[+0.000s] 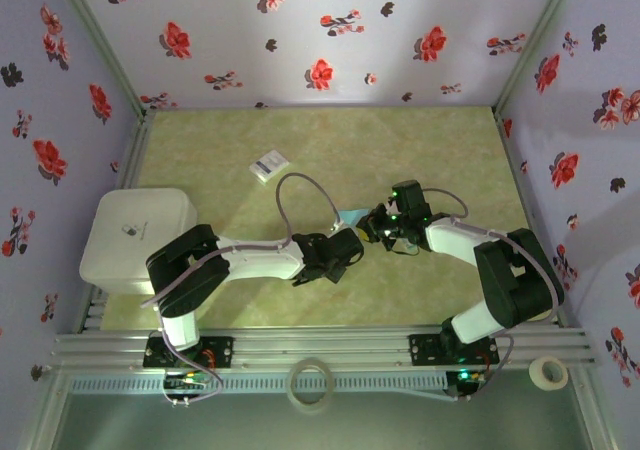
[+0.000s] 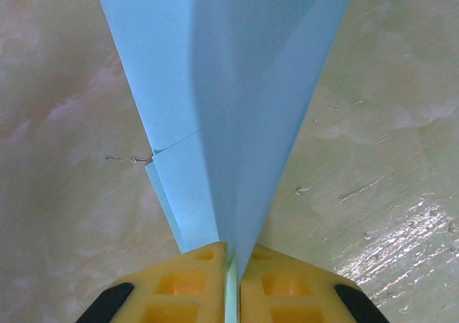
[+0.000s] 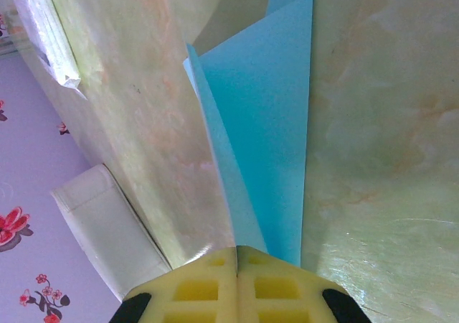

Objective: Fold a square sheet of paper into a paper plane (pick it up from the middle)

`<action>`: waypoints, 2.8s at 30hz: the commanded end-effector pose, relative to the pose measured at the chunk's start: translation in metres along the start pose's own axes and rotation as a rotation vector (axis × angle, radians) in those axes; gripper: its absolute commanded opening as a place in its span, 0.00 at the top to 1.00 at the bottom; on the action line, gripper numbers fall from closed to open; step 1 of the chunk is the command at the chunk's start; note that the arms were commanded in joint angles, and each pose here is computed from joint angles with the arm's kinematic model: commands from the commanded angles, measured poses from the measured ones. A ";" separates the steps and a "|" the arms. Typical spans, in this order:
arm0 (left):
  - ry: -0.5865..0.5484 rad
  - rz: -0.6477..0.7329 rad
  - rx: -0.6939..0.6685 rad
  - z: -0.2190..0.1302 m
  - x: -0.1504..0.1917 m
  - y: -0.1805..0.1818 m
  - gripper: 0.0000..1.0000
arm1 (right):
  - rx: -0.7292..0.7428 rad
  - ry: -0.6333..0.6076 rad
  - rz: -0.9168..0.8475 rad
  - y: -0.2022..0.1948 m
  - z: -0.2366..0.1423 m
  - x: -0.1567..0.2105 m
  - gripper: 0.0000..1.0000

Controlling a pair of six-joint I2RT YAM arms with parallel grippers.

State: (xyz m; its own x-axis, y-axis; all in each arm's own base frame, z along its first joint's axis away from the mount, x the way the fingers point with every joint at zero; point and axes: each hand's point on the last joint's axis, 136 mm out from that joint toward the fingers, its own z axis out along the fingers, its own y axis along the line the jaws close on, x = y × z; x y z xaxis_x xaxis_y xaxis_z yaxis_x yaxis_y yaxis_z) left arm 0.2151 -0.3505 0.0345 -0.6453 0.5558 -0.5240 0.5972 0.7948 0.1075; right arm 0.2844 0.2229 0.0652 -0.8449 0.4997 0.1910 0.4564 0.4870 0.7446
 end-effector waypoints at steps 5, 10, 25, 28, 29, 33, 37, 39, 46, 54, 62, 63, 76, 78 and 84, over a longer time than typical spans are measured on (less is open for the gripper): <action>-0.024 -0.046 0.031 -0.004 -0.010 -0.006 0.82 | -0.012 0.002 0.005 0.000 -0.002 0.002 1.00; -0.025 -0.063 0.049 -0.002 -0.010 -0.007 0.81 | -0.009 0.003 0.006 -0.002 -0.002 0.002 1.00; -0.005 -0.087 0.041 0.002 -0.003 -0.002 0.95 | -0.010 0.004 0.005 -0.001 -0.002 0.003 1.00; -0.005 -0.095 0.039 0.002 -0.003 0.000 0.92 | -0.012 0.001 0.005 0.000 -0.003 0.002 1.00; -0.005 -0.095 0.040 0.001 -0.003 0.000 0.92 | -0.011 0.003 0.005 -0.001 -0.002 0.002 1.00; -0.001 -0.096 0.035 0.003 -0.002 0.002 0.90 | -0.011 0.002 0.005 0.000 -0.002 0.002 1.00; 0.000 -0.100 0.036 0.003 -0.002 0.002 0.90 | -0.012 0.001 0.004 0.000 -0.003 0.002 1.00; 0.002 -0.102 0.037 0.003 -0.002 0.001 0.90 | -0.012 0.003 0.004 0.000 -0.002 0.002 1.00; 0.009 -0.131 0.072 0.006 0.000 0.000 1.00 | -0.014 0.002 0.004 0.000 -0.002 0.002 1.00; 0.033 -0.204 0.236 0.010 0.000 -0.010 1.00 | 0.033 -0.022 -0.043 -0.005 -0.008 -0.002 0.79; 0.066 -0.316 0.452 0.015 -0.001 -0.021 1.00 | 0.107 -0.114 -0.148 -0.004 -0.037 -0.011 0.58; 0.070 -0.328 0.470 0.016 -0.001 -0.022 1.00 | 0.105 -0.123 -0.156 -0.002 -0.039 -0.011 0.58; 0.128 -0.489 0.670 0.030 0.000 -0.031 1.00 | 0.013 -0.095 -0.316 0.004 -0.034 0.007 0.69; 0.133 -0.505 0.675 0.032 0.001 -0.031 1.00 | -0.013 -0.064 -0.324 0.005 -0.030 0.012 0.74; 0.143 -0.571 0.703 0.037 0.004 -0.033 1.00 | -0.013 -0.032 -0.312 -0.002 -0.015 0.010 0.87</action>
State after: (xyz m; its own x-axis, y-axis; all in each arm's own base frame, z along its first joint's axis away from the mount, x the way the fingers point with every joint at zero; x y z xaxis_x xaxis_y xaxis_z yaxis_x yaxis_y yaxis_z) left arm 0.2204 -0.3915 0.0211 -0.9294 0.1960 -0.3126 0.3638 0.6288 -0.6872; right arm 0.2693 0.2107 0.0788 -0.9247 0.3767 -0.0543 0.2076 0.6189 0.7575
